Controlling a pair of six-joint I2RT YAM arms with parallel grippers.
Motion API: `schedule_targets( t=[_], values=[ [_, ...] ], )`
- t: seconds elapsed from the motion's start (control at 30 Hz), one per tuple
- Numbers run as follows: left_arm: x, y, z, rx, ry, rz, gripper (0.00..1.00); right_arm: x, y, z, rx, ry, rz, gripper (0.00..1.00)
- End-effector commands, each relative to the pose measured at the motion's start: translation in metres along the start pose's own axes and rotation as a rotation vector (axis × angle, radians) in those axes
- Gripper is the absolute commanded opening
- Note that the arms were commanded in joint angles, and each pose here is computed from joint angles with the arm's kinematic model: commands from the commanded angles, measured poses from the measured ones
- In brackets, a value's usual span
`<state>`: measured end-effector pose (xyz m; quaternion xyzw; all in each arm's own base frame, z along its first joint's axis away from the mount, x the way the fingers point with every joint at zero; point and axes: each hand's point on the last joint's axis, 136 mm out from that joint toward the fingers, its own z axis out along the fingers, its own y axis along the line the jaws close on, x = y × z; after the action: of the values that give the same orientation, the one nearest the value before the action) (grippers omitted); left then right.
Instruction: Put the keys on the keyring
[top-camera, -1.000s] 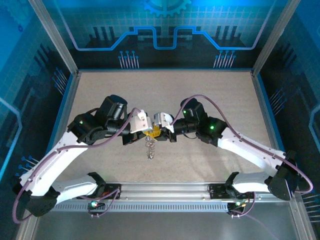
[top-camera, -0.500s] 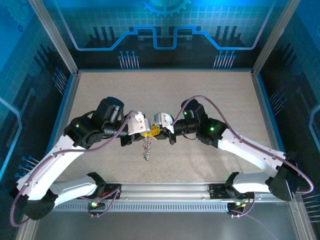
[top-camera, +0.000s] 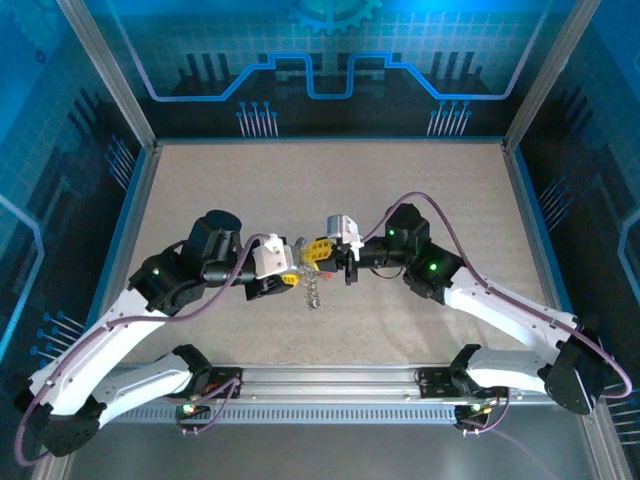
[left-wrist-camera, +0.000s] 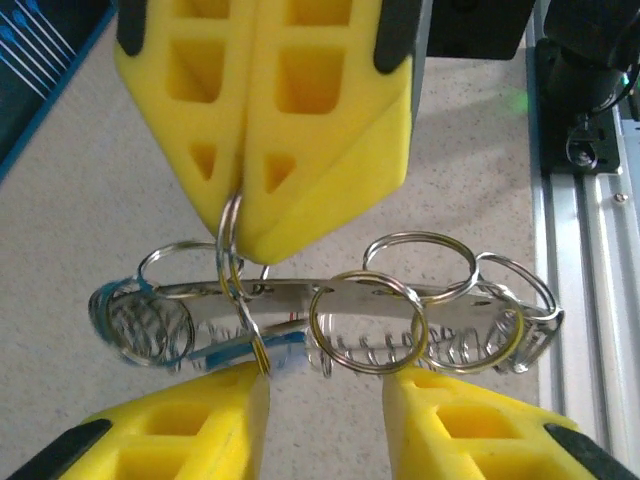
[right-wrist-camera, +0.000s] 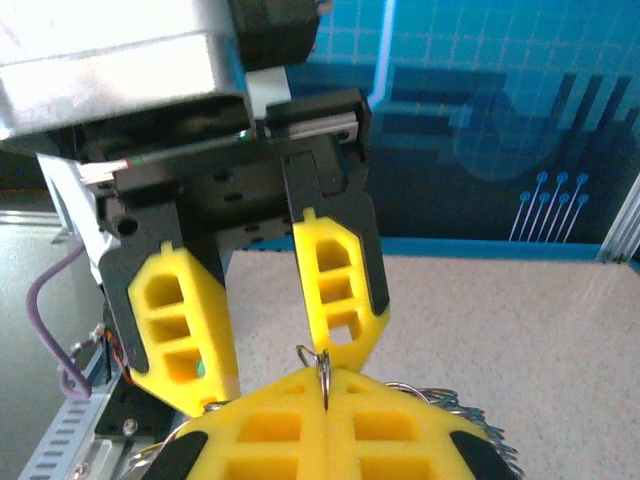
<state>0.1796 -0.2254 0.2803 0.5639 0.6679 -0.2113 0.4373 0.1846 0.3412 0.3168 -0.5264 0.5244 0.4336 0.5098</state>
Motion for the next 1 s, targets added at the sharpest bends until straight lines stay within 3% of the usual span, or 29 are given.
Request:
schedule_targets(
  t=[0.0, 0.2, 0.47, 0.97],
  values=[
    [-0.024, 0.01, -0.007, -0.071, -0.119, 0.036, 0.39, -0.015, 0.001, -0.006, 0.004, -0.073, -0.024, 0.0],
    [-0.031, 0.024, -0.018, -0.171, -0.144, 0.074, 0.36, -0.014, 0.002, -0.006, 0.008, -0.071, -0.034, 0.0],
    [-0.033, 0.021, -0.016, -0.159, -0.171, 0.087, 0.28, -0.014, 0.001, -0.01, 0.031, -0.074, -0.031, 0.0],
    [-0.022, 0.018, -0.006, -0.129, -0.153, 0.008, 0.39, -0.014, -0.009, -0.01, 0.081, -0.07, -0.001, 0.0]
  ],
)
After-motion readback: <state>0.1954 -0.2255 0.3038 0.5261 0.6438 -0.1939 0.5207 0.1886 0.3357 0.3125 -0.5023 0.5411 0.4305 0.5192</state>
